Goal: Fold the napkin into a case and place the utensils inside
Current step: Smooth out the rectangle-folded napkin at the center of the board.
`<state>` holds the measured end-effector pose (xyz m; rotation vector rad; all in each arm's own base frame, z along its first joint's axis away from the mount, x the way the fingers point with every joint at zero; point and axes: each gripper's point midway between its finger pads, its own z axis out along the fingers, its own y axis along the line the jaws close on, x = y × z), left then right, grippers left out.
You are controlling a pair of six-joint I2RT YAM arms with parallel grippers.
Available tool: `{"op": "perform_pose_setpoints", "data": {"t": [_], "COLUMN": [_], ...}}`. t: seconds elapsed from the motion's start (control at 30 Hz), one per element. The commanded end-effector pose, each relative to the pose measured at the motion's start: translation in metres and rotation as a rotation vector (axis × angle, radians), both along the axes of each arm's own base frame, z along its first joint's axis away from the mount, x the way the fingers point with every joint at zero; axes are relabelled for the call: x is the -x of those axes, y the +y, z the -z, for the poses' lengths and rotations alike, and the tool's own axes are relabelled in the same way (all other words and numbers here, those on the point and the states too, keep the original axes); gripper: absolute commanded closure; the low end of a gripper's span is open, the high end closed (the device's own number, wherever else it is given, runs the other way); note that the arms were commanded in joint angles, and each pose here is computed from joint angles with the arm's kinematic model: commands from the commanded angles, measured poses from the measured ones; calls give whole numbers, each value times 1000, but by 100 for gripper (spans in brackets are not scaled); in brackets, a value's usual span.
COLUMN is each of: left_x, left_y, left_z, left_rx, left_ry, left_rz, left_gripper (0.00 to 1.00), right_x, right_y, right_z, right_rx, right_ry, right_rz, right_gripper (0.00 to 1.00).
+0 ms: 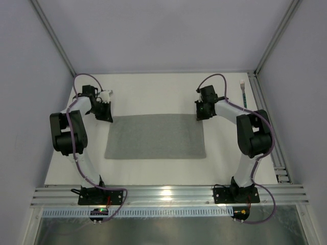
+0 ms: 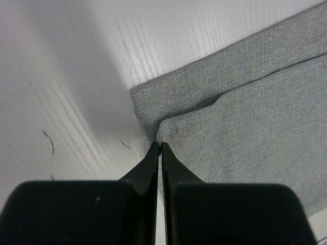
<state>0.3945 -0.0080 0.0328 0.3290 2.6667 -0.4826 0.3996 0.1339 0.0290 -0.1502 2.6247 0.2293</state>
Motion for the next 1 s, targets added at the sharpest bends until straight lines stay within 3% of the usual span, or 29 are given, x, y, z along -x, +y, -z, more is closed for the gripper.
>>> {"op": "perform_pose_setpoints", "data": {"t": [0.0, 0.7, 0.97], "left_x": [-13, -37, -59], "left_y": [2, -1, 4], "left_z": [-26, -103, -73], "left_rx": [-6, 17, 18], "left_ry": [-97, -315, -263], "left_rz": [-22, -68, -102], "left_gripper": [100, 100, 100], "right_x": [-18, -34, -52], "right_y": [3, -16, -23], "right_z": [-51, -101, -67], "right_rx": [-9, -17, -17], "right_ry": [-137, -239, -163], "right_rz": [-3, 81, 90], "right_gripper": [97, 97, 97]}}
